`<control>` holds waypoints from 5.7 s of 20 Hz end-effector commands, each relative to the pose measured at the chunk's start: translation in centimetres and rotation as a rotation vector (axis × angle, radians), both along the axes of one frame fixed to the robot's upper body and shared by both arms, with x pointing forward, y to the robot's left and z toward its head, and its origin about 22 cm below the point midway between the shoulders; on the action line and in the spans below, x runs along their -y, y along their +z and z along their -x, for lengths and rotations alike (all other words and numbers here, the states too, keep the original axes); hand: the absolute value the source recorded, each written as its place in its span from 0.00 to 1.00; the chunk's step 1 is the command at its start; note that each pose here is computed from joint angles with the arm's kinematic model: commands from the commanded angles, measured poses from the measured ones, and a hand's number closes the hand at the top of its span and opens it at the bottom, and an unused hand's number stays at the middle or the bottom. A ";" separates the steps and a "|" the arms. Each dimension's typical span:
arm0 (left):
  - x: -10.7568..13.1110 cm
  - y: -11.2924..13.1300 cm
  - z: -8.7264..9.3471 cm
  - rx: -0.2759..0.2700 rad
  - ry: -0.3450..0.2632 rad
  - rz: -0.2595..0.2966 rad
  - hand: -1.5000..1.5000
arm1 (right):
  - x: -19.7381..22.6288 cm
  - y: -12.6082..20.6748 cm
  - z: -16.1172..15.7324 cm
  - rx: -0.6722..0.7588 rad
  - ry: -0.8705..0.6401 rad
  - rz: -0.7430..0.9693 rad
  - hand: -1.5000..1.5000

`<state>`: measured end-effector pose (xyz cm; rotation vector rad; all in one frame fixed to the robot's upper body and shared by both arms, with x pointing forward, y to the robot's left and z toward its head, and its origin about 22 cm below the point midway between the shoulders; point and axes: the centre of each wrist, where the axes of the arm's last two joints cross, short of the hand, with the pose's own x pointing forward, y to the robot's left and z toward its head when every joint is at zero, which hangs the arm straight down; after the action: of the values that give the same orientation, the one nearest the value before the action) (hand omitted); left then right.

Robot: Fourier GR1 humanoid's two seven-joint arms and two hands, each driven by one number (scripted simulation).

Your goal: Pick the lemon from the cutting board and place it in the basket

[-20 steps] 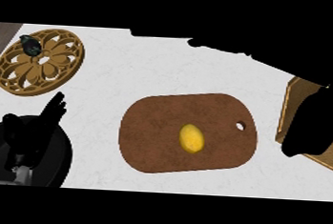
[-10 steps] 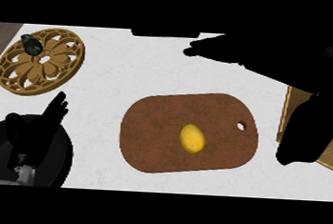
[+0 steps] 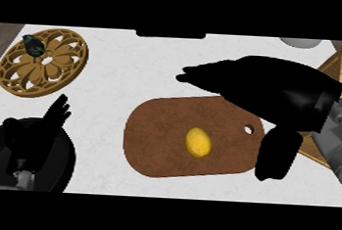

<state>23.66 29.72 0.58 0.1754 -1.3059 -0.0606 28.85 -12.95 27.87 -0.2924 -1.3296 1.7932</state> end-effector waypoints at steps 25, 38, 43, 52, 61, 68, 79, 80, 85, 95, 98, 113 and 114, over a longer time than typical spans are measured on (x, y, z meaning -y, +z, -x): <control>0.3 -5.8 4.0 -0.278 0.037 0.029 0.50 | -1.2 -11.9 0.2 0.002 -0.029 0.030 0.00; -0.5 -4.9 3.7 -0.281 0.023 0.022 0.50 | -2.1 -16.9 -0.6 -0.002 -0.034 0.160 0.00; 0.4 -6.2 3.1 -0.279 0.047 0.014 0.50 | -2.2 -17.3 -0.3 -0.009 -0.023 0.158 0.00; 1.1 -4.9 3.3 -0.279 0.022 0.048 0.50 | -2.3 -19.6 -1.0 -0.003 -0.038 0.143 0.00; 0.5 -5.4 3.4 -0.287 0.017 0.028 0.50 | -2.9 -19.4 -1.2 0.114 0.065 0.159 1.00; -0.2 -4.9 3.3 -0.254 0.032 0.032 0.50 | -2.4 -21.3 -1.6 0.144 0.073 0.155 1.00; -1.6 -4.4 4.7 -0.280 0.086 0.035 0.50 | -3.7 -23.2 -1.2 0.188 -0.982 0.138 1.00; -0.5 -4.8 4.7 -0.289 0.097 0.036 0.50 | -4.6 -22.1 -0.8 0.216 -1.013 0.058 1.00; -1.3 -4.2 4.5 -0.274 0.097 0.030 0.50 | -6.6 -13.7 -0.9 0.295 -1.160 -0.604 1.00; -1.2 -4.6 5.2 -0.311 0.101 0.029 0.50 | -3.5 -4.4 0.9 0.648 -1.338 -0.746 1.00; -1.4 -4.5 4.9 -0.304 0.088 0.035 0.50 | -2.5 -2.8 1.0 0.683 -1.402 -0.726 1.00; -0.6 -4.5 3.9 -0.271 0.069 0.032 0.50 | 7.4 2.3 0.1 0.753 -1.588 -0.651 1.00; -0.6 -4.8 4.8 -0.291 0.052 0.043 0.50 | 7.9 1.3 0.3 0.742 -1.583 -0.620 1.00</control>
<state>22.23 30.60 0.77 0.1966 -1.2682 -0.0284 28.67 -19.20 29.12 -1.2492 -1.4874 -0.0965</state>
